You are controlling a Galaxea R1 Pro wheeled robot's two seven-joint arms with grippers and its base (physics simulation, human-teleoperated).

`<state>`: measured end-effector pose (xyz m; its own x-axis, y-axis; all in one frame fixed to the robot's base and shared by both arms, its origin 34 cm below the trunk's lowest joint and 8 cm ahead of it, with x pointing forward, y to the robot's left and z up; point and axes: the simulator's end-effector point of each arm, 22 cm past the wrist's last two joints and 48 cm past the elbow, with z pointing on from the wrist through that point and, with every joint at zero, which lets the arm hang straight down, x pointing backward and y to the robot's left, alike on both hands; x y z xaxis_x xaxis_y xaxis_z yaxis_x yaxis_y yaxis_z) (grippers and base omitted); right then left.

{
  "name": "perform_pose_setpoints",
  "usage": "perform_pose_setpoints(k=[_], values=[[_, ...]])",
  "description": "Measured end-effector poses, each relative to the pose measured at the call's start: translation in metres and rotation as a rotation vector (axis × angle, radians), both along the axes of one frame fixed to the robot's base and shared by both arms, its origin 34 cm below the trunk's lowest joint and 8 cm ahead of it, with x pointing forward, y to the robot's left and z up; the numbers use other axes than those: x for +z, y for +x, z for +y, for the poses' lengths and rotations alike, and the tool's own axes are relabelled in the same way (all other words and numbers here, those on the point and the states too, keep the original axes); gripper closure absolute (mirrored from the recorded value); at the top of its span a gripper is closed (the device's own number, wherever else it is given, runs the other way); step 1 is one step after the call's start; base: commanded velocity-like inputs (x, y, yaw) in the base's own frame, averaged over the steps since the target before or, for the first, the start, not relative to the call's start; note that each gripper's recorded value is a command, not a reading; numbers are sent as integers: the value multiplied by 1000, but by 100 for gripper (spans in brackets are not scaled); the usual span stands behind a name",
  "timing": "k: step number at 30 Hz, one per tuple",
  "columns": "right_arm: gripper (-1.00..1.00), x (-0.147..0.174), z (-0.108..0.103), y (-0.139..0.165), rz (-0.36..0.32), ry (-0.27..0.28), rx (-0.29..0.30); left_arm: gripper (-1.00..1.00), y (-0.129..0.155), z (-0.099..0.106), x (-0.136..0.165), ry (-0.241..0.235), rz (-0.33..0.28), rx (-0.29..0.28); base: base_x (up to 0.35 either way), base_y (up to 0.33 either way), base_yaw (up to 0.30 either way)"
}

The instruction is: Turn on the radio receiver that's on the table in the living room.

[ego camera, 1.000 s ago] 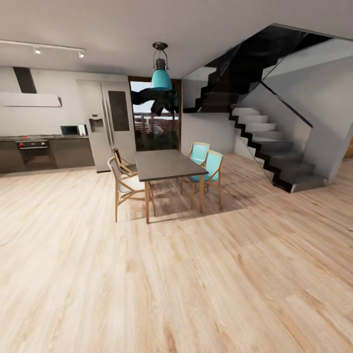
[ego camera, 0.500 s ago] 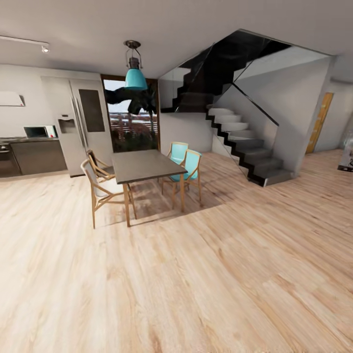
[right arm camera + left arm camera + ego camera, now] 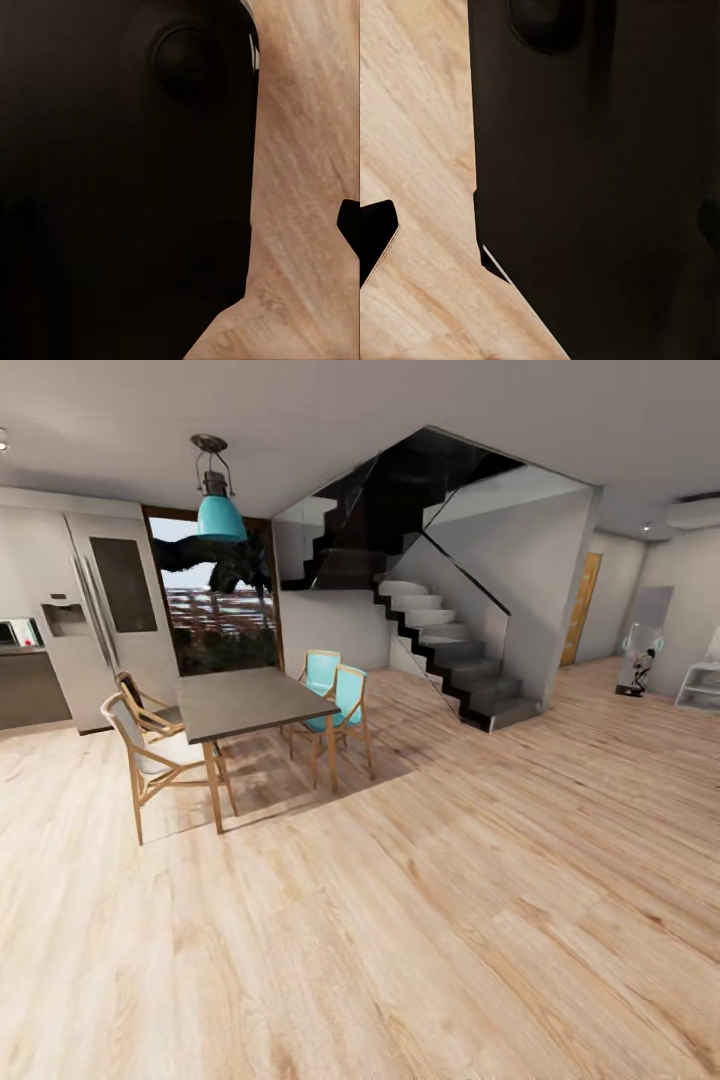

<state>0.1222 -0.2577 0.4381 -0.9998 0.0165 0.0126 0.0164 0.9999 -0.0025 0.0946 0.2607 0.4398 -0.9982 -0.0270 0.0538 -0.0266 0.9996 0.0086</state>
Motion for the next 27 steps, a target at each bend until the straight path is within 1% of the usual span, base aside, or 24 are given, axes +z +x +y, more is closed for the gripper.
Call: perform_pose_setpoints(k=[27], values=[[-100, 0, 0, 0, 0, 0, 0, -100, 0, -1, 0, -1, 0, 2, 0, 0, -290]])
